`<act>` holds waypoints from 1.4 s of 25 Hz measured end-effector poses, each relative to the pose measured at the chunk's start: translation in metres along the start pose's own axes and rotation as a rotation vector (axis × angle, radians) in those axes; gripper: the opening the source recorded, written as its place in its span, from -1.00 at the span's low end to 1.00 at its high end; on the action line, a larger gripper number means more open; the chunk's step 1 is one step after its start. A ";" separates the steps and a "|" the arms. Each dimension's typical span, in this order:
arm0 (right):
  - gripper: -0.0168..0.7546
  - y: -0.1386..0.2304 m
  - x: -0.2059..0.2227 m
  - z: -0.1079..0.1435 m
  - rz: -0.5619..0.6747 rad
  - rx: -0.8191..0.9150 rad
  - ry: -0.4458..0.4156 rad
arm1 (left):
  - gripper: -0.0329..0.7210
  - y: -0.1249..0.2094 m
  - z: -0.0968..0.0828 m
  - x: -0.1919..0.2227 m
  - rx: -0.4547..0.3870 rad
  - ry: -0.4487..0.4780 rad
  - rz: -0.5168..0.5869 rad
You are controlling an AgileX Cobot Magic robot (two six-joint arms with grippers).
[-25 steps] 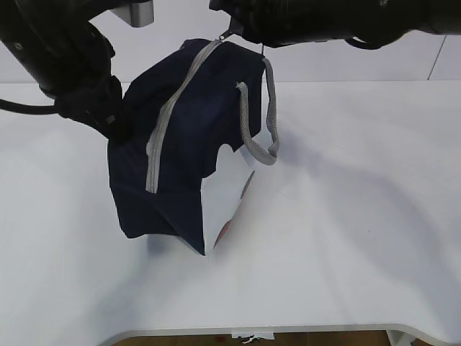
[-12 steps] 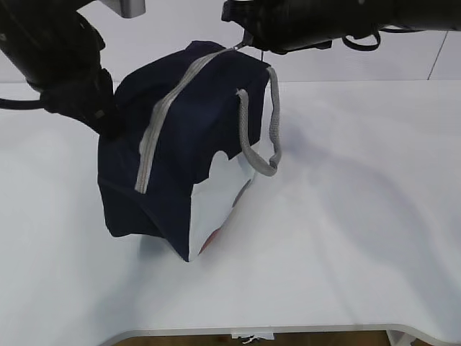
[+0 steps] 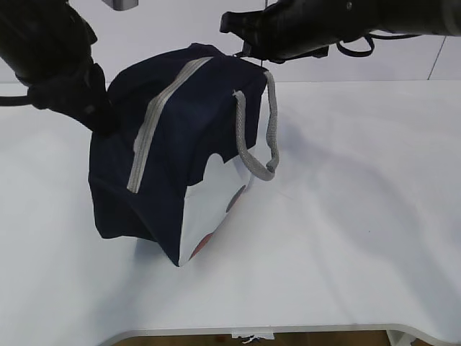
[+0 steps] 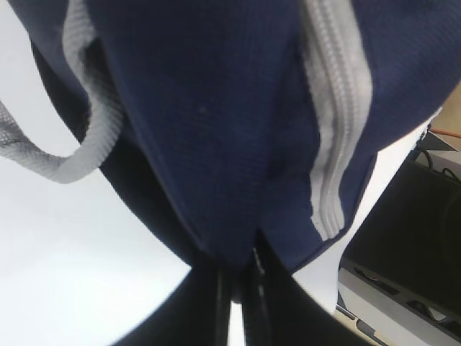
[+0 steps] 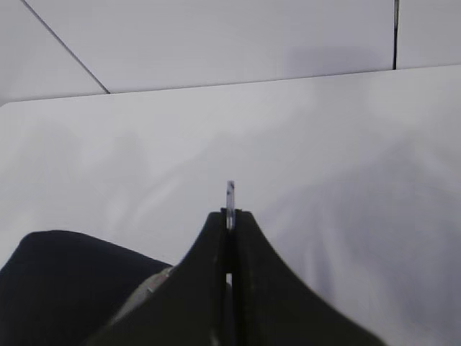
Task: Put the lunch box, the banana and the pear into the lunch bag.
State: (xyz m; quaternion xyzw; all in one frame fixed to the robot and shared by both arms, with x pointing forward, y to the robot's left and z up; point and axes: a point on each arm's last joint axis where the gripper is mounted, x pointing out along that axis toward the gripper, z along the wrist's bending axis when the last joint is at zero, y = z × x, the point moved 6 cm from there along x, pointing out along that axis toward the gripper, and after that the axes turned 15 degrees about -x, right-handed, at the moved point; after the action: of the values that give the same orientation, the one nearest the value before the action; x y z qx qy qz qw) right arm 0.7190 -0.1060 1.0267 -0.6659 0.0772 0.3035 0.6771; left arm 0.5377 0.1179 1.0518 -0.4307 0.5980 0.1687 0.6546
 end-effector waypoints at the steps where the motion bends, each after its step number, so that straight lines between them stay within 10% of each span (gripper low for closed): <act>1: -0.95 0.000 0.000 0.000 0.004 0.000 0.001 | -0.92 0.000 0.000 0.000 0.000 0.000 0.000; 22: -0.95 0.004 -0.001 0.001 0.046 0.035 -0.002 | -0.88 0.000 0.000 0.000 -0.075 0.000 0.002; 31: -0.95 0.006 0.000 0.001 0.053 0.049 -0.005 | 0.26 -0.007 -0.002 -0.015 -0.187 0.000 -0.027; 35: -0.95 0.008 0.000 0.001 0.063 0.053 -0.005 | 0.37 -0.024 -0.002 -0.035 -0.180 -0.005 -0.107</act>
State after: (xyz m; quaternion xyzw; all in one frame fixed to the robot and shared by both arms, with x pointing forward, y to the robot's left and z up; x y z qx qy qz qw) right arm 0.7149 -0.1052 1.0202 -0.6442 0.1044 0.3242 0.6848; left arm 0.5459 0.1133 1.0932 -0.5187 0.5547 0.1877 0.6230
